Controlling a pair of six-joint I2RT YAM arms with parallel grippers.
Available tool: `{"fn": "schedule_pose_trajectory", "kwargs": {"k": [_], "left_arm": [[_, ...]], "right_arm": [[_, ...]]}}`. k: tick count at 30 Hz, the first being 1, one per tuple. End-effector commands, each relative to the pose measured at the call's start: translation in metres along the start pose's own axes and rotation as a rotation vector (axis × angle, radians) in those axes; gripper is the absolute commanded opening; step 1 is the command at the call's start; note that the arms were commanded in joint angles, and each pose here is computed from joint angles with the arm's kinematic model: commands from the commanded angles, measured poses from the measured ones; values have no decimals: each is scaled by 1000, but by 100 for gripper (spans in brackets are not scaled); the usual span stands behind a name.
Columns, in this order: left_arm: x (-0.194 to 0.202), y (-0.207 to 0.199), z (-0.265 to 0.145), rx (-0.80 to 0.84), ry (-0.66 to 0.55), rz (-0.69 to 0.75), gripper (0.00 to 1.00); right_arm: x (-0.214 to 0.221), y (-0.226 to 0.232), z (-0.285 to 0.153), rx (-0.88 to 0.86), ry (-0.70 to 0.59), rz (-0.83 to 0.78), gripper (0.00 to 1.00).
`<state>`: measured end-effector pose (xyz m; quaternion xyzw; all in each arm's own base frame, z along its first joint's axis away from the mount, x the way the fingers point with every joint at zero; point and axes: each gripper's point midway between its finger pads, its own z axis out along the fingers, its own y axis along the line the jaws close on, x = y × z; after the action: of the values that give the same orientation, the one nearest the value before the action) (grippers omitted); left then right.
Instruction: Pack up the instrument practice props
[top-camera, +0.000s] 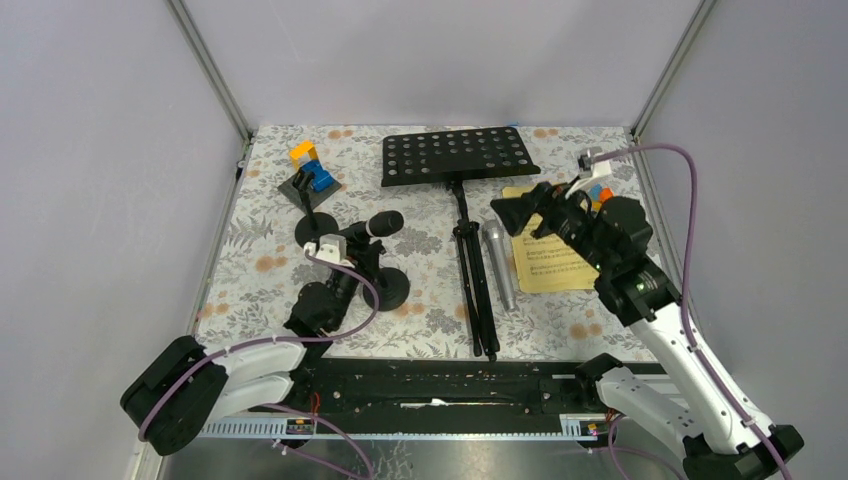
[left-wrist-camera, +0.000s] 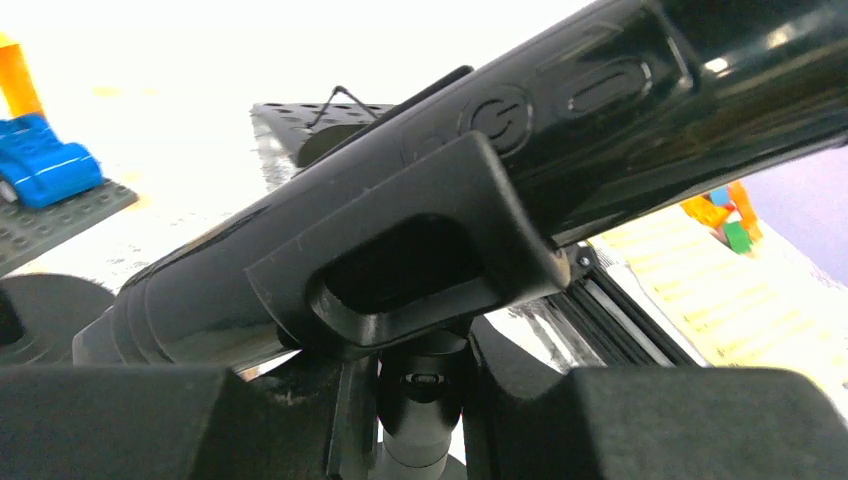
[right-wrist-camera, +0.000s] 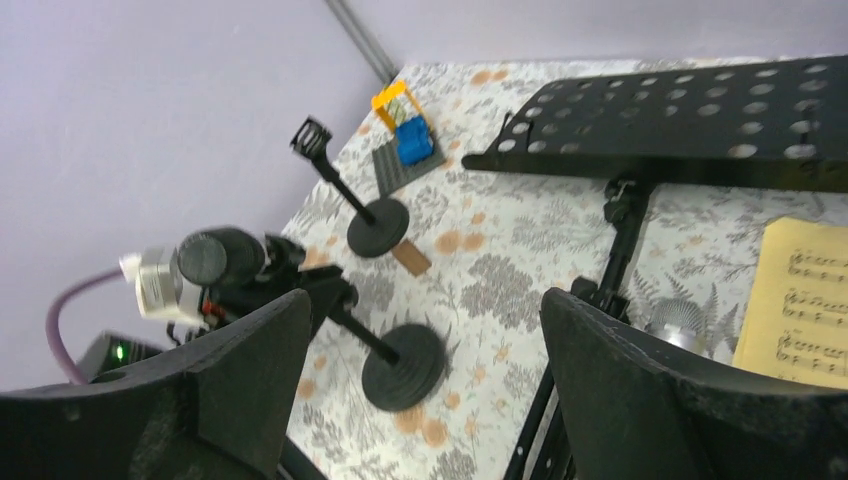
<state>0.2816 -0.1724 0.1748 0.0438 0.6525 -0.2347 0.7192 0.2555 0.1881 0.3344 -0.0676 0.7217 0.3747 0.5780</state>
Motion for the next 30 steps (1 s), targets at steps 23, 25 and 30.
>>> {"fn": "schedule_pose_trajectory", "kwargs": {"k": [23,25,30], "left_arm": [[-38,13,-12,-177,-135,-68,95],[-35,3,-13,-111,-124,-47,98],[-34,-13,-23,19,-148,-34,99]], "right_arm": [[7,7,7,2,116,82,92],[8,8,1,-14,95,58,92],[16,9,-6,-39,97,39,92]]}}
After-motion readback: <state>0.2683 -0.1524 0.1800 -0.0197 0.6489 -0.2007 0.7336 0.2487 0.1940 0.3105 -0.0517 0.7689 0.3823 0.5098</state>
